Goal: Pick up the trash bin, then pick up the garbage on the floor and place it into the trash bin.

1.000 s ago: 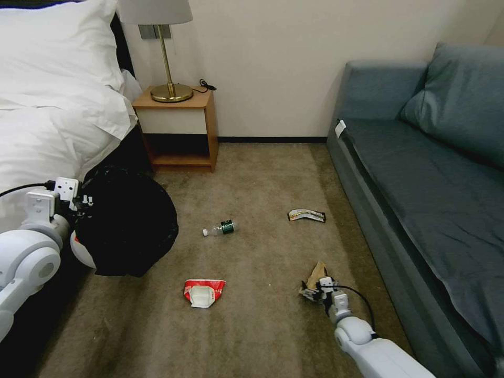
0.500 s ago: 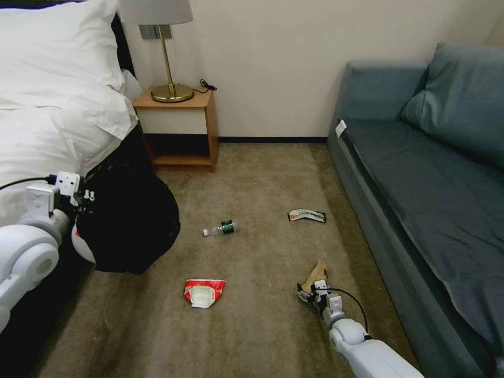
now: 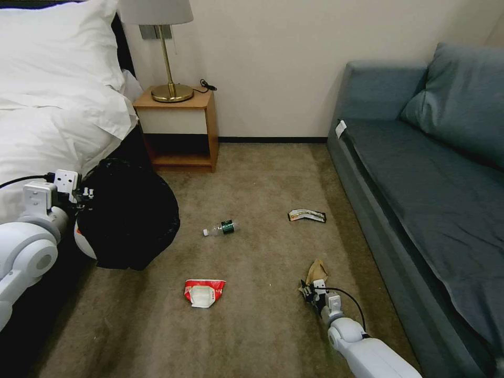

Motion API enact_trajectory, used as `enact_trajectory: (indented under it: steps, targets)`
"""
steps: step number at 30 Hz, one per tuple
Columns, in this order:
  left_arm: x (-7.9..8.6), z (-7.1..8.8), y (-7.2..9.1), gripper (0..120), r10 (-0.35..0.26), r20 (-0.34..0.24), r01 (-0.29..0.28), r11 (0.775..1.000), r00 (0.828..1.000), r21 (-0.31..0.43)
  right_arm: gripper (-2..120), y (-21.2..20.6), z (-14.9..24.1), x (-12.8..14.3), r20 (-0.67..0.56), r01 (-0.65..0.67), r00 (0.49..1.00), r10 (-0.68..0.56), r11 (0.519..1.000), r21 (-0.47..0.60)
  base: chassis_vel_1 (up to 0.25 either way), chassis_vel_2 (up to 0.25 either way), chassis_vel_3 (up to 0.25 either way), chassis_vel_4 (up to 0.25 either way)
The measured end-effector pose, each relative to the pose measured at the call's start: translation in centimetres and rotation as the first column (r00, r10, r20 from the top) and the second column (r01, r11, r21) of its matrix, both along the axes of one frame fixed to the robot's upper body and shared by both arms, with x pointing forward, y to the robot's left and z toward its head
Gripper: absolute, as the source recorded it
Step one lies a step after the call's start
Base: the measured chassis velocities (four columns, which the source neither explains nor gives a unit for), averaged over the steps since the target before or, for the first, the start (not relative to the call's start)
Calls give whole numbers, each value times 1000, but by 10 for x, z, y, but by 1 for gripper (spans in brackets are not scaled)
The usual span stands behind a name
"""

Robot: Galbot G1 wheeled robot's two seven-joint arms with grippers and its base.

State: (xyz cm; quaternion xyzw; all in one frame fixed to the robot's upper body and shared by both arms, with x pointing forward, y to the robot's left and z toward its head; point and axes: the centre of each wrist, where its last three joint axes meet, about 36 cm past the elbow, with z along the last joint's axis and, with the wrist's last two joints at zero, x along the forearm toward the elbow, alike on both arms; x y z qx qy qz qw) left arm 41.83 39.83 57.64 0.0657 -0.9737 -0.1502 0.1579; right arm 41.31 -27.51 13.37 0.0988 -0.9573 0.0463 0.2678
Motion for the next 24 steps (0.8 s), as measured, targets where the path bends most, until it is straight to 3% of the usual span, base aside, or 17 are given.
enact_trajectory:
  steps: [4, 17, 24]
  targets:
    - [2, -2, -1, 4, -1, 0, 1, 1000, 1000, -5, 0, -6, 10, 5, 23, -5, 1000, 5, 1000, 8, 0, 0, 0, 0]
    - [2, -7, -3, 4, 4, -2, -4, 1000, 1000, -19, 0, 13, 61, 48, 207, -130, 971, 119, 991, 39, 0, 0, 0, 0]
    - [4, -13, -4, 4, 9, 2, -9, 999, 1000, -36, 0, 57, 134, 99, 415, -292, 881, 228, 952, 95, 0, 0, 0, 0]
